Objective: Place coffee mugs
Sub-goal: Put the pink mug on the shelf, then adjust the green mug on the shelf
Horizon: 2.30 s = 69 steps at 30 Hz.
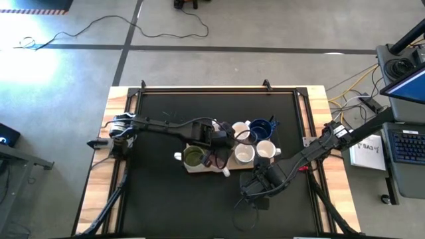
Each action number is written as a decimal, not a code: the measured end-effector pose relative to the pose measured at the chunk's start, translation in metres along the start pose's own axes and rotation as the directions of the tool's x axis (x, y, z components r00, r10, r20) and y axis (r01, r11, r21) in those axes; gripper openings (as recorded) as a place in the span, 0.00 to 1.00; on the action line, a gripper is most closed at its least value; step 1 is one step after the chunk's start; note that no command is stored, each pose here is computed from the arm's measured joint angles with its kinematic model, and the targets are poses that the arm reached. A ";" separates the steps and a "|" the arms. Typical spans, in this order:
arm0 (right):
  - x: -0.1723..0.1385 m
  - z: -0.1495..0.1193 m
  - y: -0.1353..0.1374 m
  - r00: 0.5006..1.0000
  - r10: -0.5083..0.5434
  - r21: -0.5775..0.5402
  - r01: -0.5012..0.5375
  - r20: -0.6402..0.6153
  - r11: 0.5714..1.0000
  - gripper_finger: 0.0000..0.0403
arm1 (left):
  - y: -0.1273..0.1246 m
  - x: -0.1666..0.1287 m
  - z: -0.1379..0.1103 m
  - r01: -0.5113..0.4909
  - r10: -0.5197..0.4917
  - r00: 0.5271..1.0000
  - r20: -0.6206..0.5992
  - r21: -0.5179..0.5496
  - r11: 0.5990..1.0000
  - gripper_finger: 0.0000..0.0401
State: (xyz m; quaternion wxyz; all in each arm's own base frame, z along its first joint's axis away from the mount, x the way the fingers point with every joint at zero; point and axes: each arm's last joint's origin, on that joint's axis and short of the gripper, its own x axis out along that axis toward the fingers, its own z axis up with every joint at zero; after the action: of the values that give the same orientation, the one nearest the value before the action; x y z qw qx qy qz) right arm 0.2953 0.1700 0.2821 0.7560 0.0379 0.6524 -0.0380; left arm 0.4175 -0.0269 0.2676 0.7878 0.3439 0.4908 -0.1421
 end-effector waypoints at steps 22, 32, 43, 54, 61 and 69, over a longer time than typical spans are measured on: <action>0.000 0.000 0.000 1.000 0.000 -0.008 0.000 0.000 1.000 0.15 | -0.010 -0.046 0.024 0.163 -0.150 0.981 0.122 -0.103 0.981 0.12; 0.000 0.001 -0.001 1.000 -0.022 -0.047 0.023 0.022 0.999 0.15 | -0.056 -0.072 0.040 0.207 -0.199 0.977 0.069 -0.132 0.969 0.09; 0.000 0.008 -0.005 0.997 -0.030 -0.079 0.036 0.069 0.996 0.15 | -0.117 -0.131 -0.002 -0.026 0.014 0.999 -0.031 -0.427 0.904 0.09; 0.001 0.016 -0.010 0.995 -0.014 -0.066 0.020 0.102 0.998 0.15 | -0.156 -0.138 -0.083 -0.117 0.071 0.993 -0.095 -0.713 0.691 0.09; 0.001 0.018 -0.012 0.994 -0.012 -0.050 0.017 0.107 0.999 0.15 | -0.171 -0.113 -0.104 -0.128 0.079 0.992 -0.101 -0.736 0.665 0.09; 0.001 0.021 -0.012 0.992 -0.001 -0.047 0.007 0.124 0.999 0.15 | -0.179 -0.089 -0.114 -0.185 0.112 0.983 -0.147 -0.724 0.665 0.09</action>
State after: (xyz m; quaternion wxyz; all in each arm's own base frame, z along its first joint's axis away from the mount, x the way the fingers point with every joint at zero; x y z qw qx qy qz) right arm 0.3145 0.1560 0.2841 0.7956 0.0163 0.6051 -0.0263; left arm 0.1975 -0.0893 0.2414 0.8453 0.0436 0.5117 0.1472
